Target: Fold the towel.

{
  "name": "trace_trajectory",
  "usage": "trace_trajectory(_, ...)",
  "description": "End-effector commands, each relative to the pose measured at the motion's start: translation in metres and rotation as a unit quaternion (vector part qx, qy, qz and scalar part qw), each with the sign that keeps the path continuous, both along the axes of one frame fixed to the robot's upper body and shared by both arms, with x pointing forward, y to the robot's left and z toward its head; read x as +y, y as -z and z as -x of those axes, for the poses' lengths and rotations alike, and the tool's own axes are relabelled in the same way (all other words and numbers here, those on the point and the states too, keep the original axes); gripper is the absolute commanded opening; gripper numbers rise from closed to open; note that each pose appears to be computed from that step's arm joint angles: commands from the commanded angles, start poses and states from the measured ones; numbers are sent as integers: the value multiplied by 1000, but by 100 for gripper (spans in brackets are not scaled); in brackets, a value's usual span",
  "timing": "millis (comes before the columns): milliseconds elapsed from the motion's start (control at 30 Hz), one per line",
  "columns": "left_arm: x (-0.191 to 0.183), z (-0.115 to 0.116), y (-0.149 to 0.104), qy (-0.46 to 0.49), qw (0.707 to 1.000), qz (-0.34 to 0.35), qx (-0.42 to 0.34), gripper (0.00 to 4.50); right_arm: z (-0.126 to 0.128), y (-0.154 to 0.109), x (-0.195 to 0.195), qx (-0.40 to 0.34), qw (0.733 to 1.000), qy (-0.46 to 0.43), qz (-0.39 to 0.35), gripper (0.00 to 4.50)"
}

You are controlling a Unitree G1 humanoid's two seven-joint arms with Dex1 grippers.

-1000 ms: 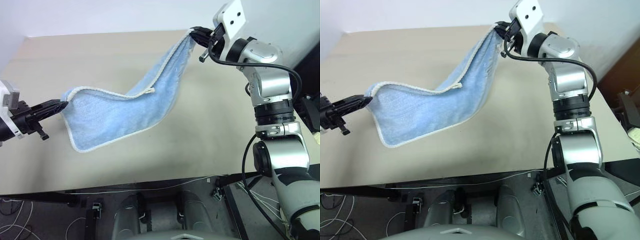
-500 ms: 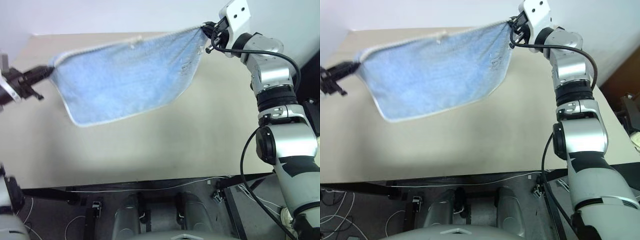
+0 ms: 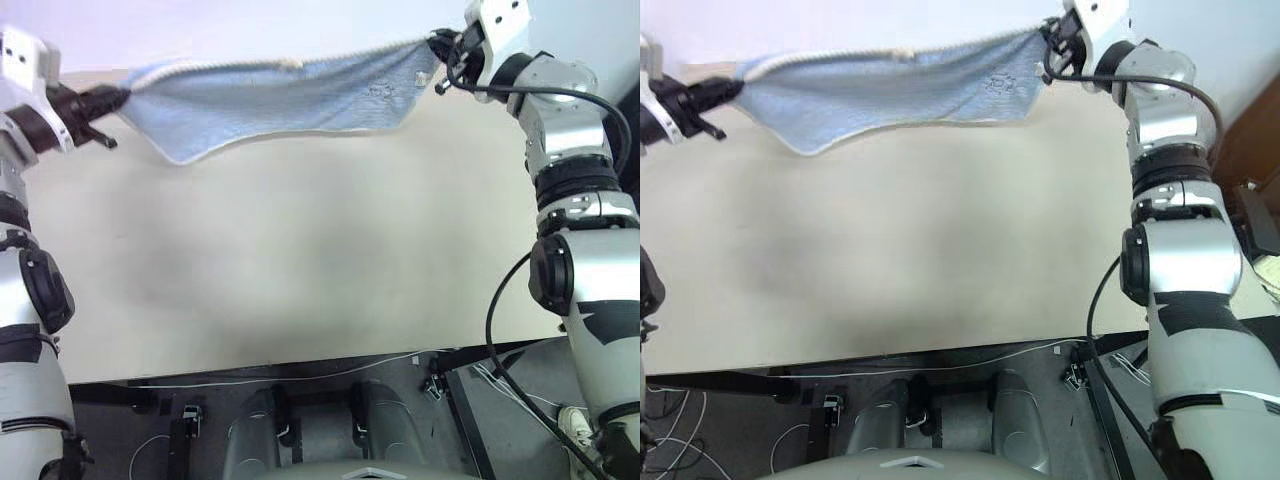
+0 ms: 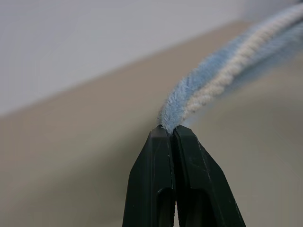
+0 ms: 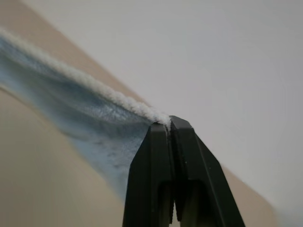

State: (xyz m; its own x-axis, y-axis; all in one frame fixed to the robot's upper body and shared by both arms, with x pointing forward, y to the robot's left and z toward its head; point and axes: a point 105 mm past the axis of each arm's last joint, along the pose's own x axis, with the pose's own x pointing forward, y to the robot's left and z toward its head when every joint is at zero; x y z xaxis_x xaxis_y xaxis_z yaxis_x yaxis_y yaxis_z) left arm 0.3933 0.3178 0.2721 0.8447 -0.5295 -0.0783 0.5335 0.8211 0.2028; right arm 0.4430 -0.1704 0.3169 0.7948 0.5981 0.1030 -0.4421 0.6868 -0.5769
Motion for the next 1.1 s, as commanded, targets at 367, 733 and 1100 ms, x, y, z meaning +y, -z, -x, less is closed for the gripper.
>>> trace_trajectory(367, 41, 78, 70, 75, 983, -14, 165, 1, 113, 57, -7, 124, 976, -129, 122, 0)
trace_trajectory(733, 8, 143, 97, 145, 963, -32, 225, 1, 171, 103, -30, 277, 926, -153, 205, 0)
trace_trajectory(1100, 22, 178, 119, 127, 947, -71, 285, 1, 205, 137, -34, 350, 889, -203, 214, 0)
